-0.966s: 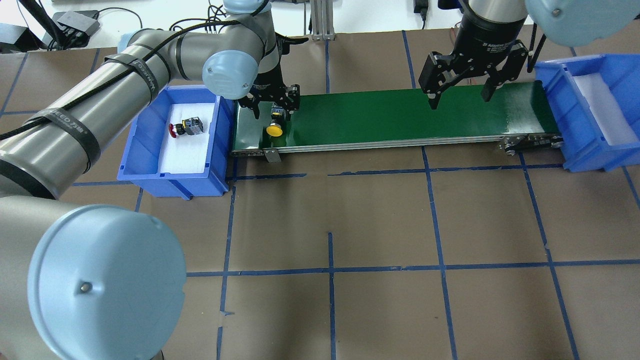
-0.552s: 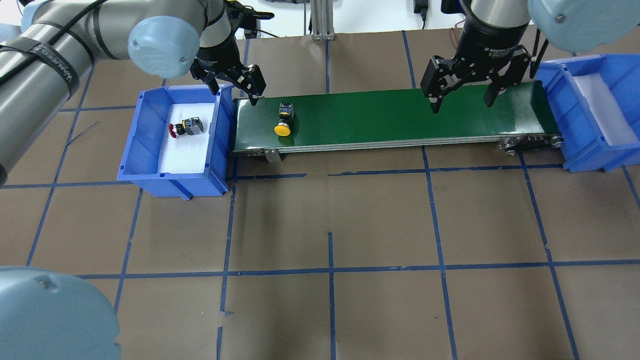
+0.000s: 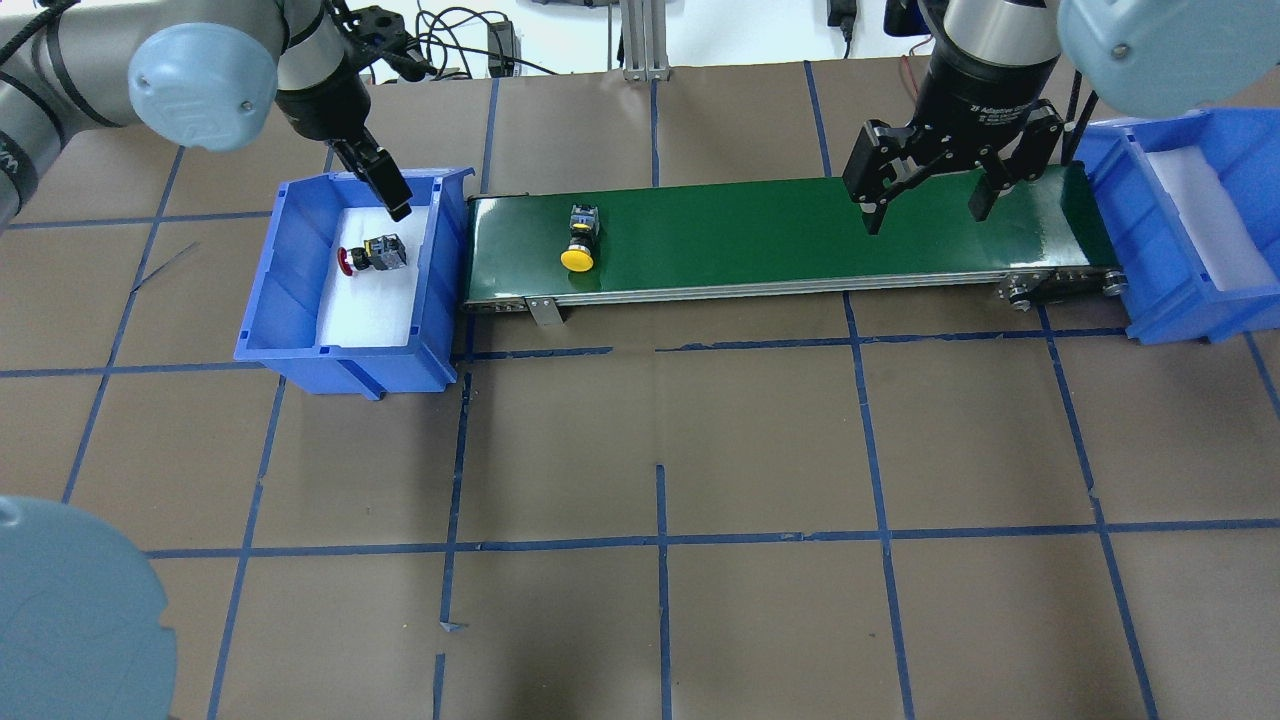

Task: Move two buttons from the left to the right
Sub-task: 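Return the left gripper into the bin above the red-capped button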

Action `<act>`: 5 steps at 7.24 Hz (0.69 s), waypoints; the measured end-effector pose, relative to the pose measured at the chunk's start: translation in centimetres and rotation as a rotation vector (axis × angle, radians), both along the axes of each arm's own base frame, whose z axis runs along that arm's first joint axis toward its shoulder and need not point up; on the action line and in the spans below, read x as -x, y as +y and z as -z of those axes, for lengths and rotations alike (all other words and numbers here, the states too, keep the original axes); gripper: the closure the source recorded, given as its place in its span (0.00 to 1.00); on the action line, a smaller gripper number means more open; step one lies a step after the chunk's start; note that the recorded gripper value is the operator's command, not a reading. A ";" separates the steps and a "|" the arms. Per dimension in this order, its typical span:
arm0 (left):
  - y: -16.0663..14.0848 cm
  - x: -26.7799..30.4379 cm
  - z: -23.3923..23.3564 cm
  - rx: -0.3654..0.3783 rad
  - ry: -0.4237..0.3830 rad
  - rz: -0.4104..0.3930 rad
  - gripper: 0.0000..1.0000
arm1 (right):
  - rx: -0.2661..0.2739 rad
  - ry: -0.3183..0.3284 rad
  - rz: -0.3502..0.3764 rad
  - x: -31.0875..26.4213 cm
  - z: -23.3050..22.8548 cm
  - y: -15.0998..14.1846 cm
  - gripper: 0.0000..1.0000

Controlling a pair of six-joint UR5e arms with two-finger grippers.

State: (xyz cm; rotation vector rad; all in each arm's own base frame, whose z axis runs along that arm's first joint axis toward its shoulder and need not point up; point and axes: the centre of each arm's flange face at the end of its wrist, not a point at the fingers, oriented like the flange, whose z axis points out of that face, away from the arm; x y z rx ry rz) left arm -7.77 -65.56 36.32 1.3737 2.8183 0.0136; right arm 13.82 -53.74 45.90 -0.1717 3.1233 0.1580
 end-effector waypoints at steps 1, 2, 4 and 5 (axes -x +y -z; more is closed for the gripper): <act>-0.6 -1.8 1.3 -0.019 0.001 0.084 0.00 | -0.001 0.000 0.001 0.0 0.0 0.0 0.00; -1.3 -3.2 3.0 -0.043 0.004 0.162 0.00 | 0.000 0.000 0.001 0.0 0.0 0.0 0.00; -2.7 -5.5 6.1 -0.070 0.016 0.275 0.00 | 0.000 0.000 0.002 0.1 0.0 0.0 0.00; -3.1 -6.3 7.1 -0.069 0.016 0.298 0.00 | 0.000 -0.001 0.002 0.1 0.0 0.0 0.00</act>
